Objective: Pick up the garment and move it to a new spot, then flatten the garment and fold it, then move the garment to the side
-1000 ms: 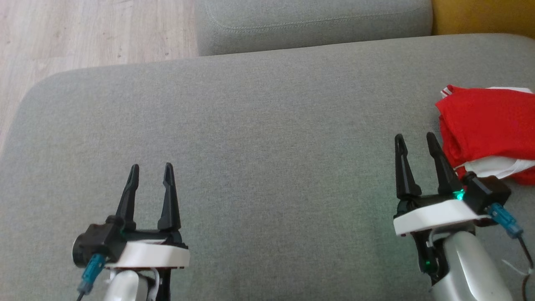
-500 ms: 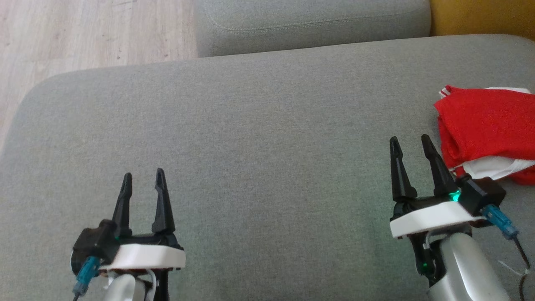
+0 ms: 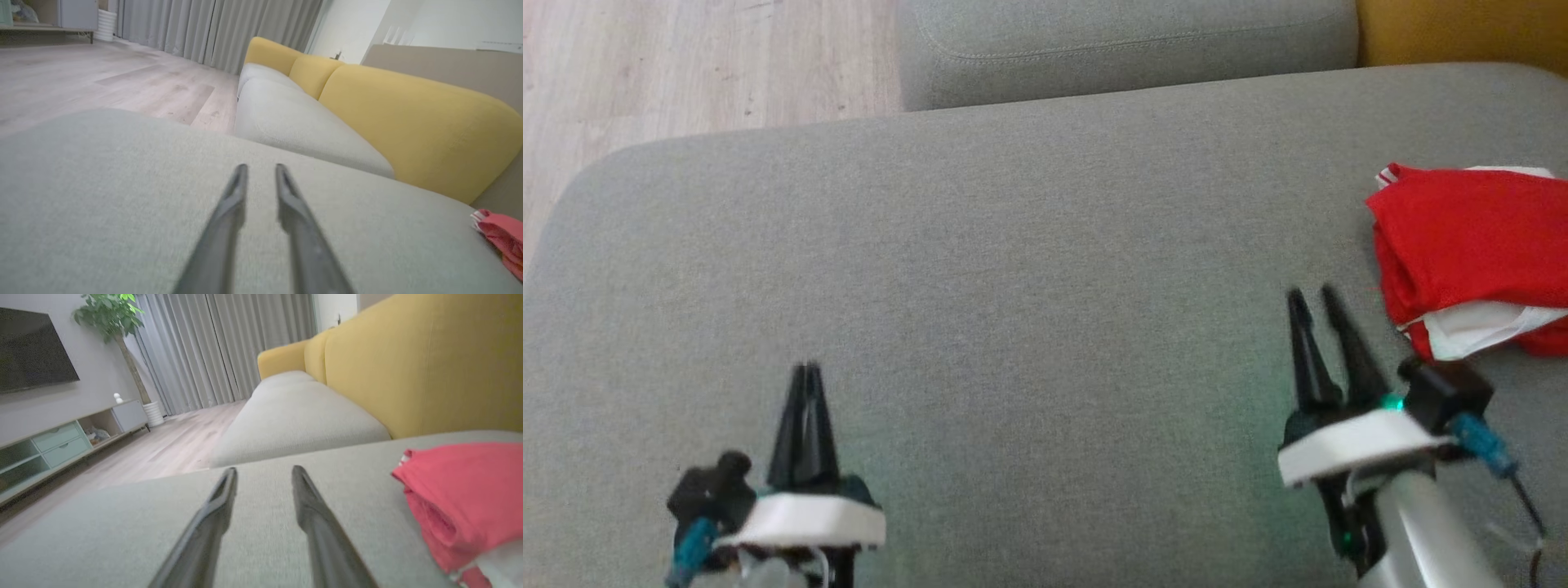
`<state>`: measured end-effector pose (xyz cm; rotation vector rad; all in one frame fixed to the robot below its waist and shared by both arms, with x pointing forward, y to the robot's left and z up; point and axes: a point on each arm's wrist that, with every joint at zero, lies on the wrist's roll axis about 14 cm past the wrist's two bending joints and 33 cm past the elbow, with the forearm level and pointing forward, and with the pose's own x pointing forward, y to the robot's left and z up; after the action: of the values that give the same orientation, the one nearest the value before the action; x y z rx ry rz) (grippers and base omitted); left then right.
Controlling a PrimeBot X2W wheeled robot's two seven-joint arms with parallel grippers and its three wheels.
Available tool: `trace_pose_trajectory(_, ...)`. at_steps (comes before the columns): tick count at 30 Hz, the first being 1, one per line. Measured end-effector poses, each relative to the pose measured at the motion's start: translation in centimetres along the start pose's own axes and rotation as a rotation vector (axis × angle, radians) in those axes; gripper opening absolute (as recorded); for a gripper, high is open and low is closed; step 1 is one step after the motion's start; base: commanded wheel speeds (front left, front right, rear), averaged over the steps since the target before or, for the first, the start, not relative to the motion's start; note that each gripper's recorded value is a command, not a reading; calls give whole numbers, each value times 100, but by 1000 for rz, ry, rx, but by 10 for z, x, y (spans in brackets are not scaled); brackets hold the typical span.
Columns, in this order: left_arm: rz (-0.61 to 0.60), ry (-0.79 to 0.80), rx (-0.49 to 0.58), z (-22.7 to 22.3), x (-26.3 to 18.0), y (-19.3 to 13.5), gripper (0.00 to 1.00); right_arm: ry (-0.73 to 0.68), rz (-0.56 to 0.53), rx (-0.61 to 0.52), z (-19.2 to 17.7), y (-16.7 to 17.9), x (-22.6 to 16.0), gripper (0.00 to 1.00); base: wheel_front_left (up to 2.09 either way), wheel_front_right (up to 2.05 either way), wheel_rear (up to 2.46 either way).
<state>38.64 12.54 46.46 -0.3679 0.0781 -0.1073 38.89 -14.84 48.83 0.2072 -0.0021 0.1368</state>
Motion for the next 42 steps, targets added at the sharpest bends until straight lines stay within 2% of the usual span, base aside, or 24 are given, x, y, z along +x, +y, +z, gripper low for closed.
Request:
trace_pose_trajectory(5,42,77,-26,-24,-15,12,0,93,-36,44,-32,-7,-20,0,0,0,0)
trace_pose_trajectory(42,140,84,-374,-16,-17,33,0,63,-142,437,-22,-24,-17,0,0,0,0)
